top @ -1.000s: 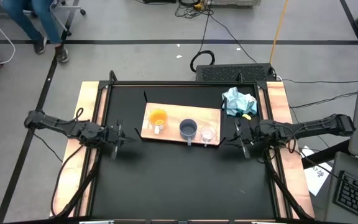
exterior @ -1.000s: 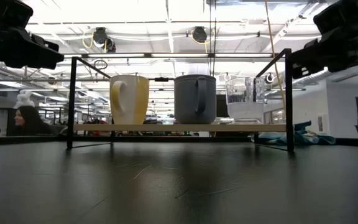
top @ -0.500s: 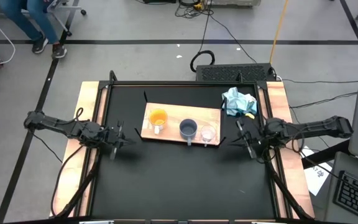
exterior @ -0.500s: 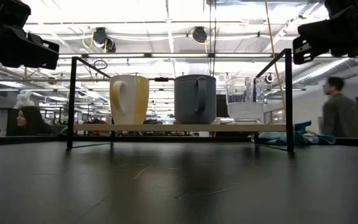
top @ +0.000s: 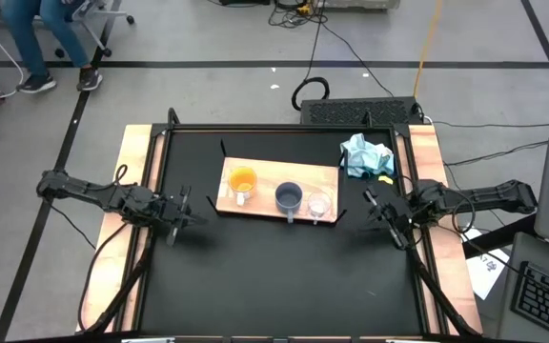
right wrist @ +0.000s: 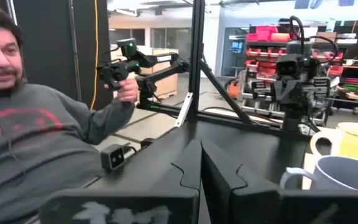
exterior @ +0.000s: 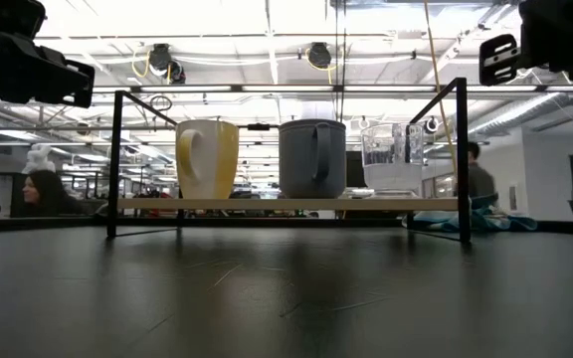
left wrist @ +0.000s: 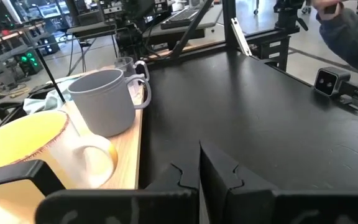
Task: Stack small to large cups/mugs on shelf
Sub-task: Return to Home Position
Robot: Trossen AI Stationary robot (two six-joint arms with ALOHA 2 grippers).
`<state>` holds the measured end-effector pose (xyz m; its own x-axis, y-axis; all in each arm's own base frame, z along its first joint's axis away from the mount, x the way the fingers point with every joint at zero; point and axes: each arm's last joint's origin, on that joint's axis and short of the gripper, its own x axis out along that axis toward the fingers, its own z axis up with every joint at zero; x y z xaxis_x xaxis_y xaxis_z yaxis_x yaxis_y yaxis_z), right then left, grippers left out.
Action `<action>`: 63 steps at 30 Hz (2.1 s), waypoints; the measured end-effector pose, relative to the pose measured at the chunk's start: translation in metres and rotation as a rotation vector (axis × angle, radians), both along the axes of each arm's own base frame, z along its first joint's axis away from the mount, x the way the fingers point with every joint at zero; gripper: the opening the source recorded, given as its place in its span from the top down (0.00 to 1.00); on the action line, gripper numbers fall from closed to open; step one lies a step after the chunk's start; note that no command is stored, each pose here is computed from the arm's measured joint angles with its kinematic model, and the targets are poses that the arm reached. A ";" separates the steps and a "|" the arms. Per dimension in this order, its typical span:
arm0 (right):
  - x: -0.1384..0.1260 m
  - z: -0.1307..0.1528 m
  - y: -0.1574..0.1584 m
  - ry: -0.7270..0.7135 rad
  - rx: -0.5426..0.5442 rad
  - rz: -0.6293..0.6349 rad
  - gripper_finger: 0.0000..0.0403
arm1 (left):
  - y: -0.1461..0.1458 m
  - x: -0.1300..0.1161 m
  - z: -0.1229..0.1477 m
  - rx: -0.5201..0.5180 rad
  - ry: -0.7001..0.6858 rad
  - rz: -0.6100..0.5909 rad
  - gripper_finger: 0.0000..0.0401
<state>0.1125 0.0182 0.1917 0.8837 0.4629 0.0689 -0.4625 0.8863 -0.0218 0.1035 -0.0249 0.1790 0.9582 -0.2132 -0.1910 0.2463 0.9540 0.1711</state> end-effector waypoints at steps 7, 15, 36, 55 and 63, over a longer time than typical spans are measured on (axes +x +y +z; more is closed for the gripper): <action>-0.001 -0.001 0.000 0.009 0.003 0.001 1.00 | 0.000 0.000 0.000 -0.014 0.004 -0.004 0.99; -0.001 -0.001 0.000 0.011 0.006 0.001 1.00 | -0.002 0.000 0.000 -0.043 0.011 -0.047 0.93; -0.001 -0.003 0.000 0.030 -0.004 -0.003 1.00 | -0.001 0.000 0.003 -0.114 -0.002 -0.031 0.94; -0.001 -0.003 0.000 0.029 -0.004 -0.005 1.00 | -0.002 0.000 0.002 -0.134 0.009 -0.035 0.94; -0.001 -0.003 0.000 0.029 -0.004 -0.005 1.00 | -0.001 0.000 0.002 -0.132 0.008 -0.026 0.94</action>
<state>0.1116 0.0179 0.1890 0.8878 0.4584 0.0413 -0.4583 0.8887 -0.0115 0.1036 -0.0264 0.1813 0.9507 -0.2612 -0.1672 0.2717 0.9614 0.0425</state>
